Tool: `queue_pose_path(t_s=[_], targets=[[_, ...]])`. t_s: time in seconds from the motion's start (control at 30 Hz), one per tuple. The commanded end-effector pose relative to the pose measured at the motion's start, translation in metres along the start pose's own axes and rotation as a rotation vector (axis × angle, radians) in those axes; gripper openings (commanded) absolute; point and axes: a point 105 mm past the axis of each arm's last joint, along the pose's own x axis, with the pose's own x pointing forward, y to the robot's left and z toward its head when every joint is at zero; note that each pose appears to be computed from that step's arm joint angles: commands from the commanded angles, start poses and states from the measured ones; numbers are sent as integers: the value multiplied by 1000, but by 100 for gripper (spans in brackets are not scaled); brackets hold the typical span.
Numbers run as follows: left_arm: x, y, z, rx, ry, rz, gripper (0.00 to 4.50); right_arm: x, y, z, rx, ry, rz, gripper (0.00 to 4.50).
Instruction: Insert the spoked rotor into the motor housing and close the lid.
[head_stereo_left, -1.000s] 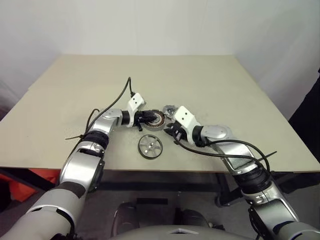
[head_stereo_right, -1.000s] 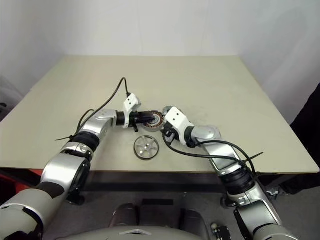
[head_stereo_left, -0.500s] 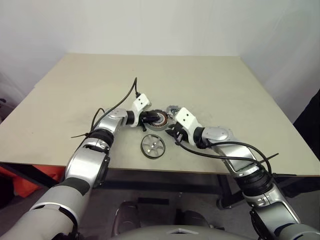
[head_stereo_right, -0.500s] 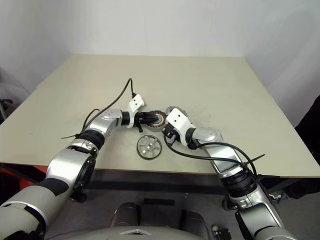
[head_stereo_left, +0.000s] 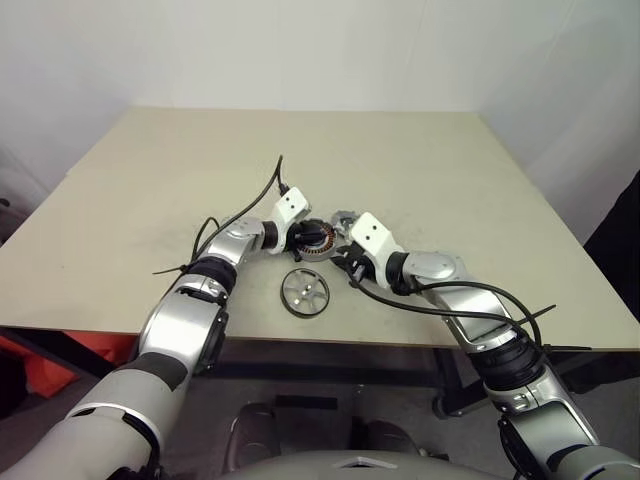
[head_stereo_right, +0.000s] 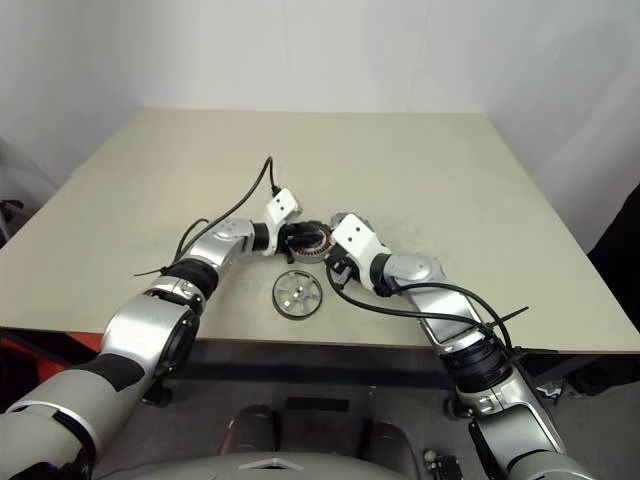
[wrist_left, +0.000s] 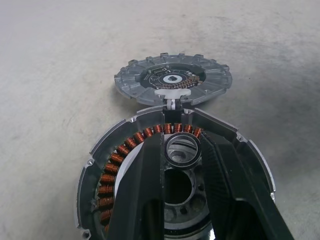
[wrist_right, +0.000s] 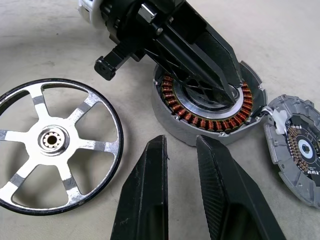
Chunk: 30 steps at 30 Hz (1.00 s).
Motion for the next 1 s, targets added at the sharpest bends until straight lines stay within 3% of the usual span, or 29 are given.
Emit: queue_pose_path(t_s=[0.03,0.4,0.57,1.0], targets=[[-5,10,17,49,-36,30,72,-4,-9,15,-18,-52,-29,93],[-7,11,8,31,-8,39,72,-3,-10,17,-20,-53,-28,93],[-8,15,6,63,17,74,234,-4,-12,18,-19,-55,-38,93],[-12,23,21,-10,-75,107,234,0,-10,19,-22,-59,-29,93]])
